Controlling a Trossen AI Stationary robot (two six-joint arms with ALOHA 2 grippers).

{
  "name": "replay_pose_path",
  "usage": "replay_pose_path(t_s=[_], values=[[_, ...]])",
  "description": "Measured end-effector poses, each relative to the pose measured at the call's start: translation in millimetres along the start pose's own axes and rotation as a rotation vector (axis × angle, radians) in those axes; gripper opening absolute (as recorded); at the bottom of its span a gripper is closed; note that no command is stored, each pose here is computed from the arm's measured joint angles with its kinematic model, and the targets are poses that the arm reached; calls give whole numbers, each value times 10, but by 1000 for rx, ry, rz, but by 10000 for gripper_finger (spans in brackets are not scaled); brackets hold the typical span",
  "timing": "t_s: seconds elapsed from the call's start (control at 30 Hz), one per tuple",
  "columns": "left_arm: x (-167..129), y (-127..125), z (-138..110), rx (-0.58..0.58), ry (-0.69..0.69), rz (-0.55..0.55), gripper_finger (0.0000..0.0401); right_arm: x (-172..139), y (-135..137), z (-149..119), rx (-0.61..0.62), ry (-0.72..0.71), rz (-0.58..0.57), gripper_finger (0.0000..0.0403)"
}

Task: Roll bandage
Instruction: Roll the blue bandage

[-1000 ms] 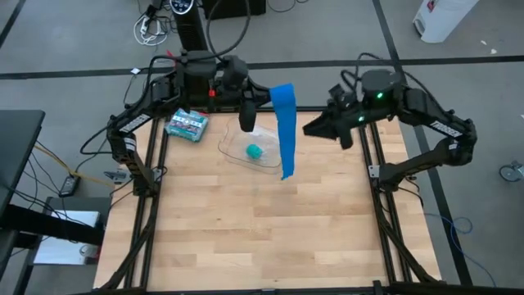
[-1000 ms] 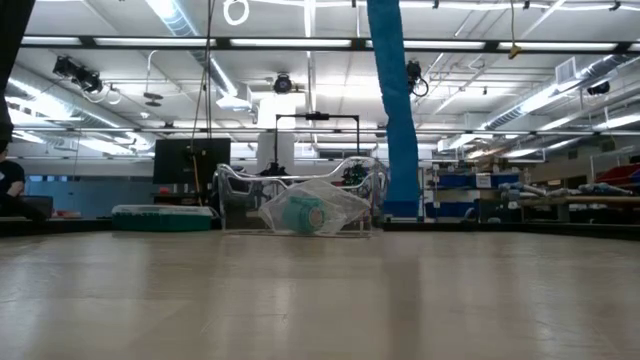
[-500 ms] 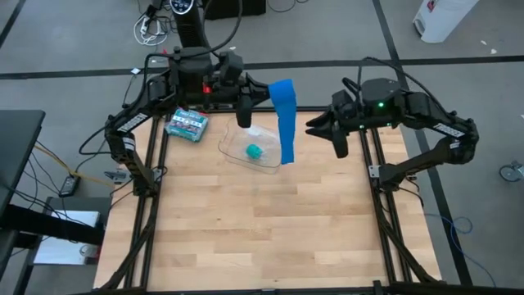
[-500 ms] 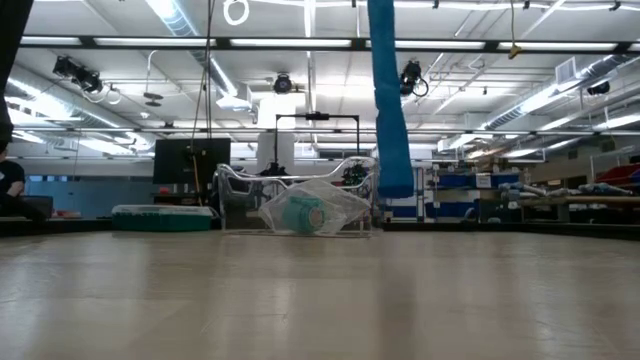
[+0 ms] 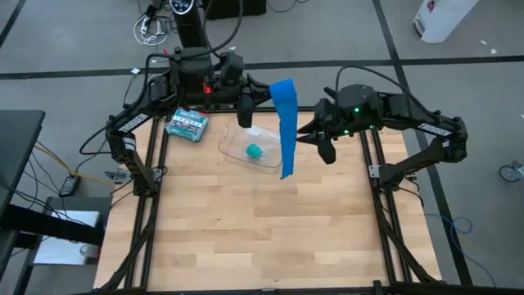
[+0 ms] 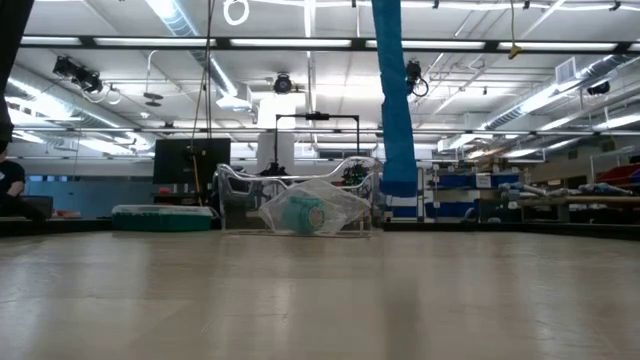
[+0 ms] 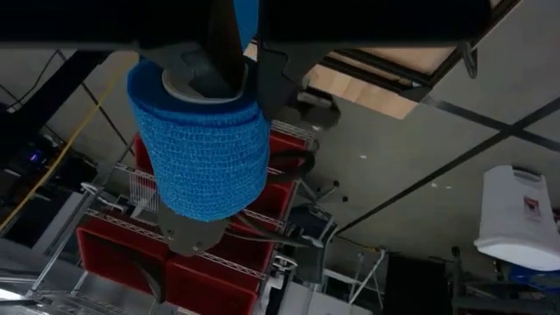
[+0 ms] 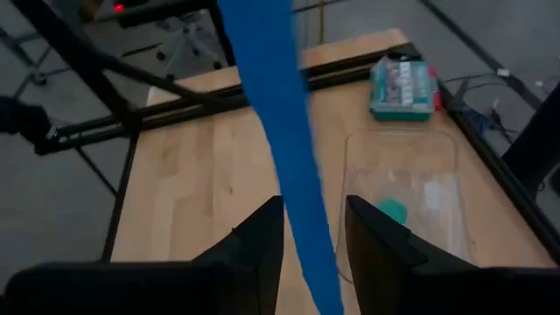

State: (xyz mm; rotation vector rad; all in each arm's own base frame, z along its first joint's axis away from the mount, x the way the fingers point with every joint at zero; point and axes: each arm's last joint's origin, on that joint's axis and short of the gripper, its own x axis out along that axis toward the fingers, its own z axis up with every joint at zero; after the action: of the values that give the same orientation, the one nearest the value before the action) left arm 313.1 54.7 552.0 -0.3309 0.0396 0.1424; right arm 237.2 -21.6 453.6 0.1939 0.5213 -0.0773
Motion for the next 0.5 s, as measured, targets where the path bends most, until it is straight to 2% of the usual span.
replay_pose_path(t_s=[0.33,0.5], values=[[-1,-12,29,-3,-28,-17,25,258,-1,-3,-14,50,8,109],[-1,-17,30,-20,-26,-32,25,256,2,4,-48,43,19,85]])
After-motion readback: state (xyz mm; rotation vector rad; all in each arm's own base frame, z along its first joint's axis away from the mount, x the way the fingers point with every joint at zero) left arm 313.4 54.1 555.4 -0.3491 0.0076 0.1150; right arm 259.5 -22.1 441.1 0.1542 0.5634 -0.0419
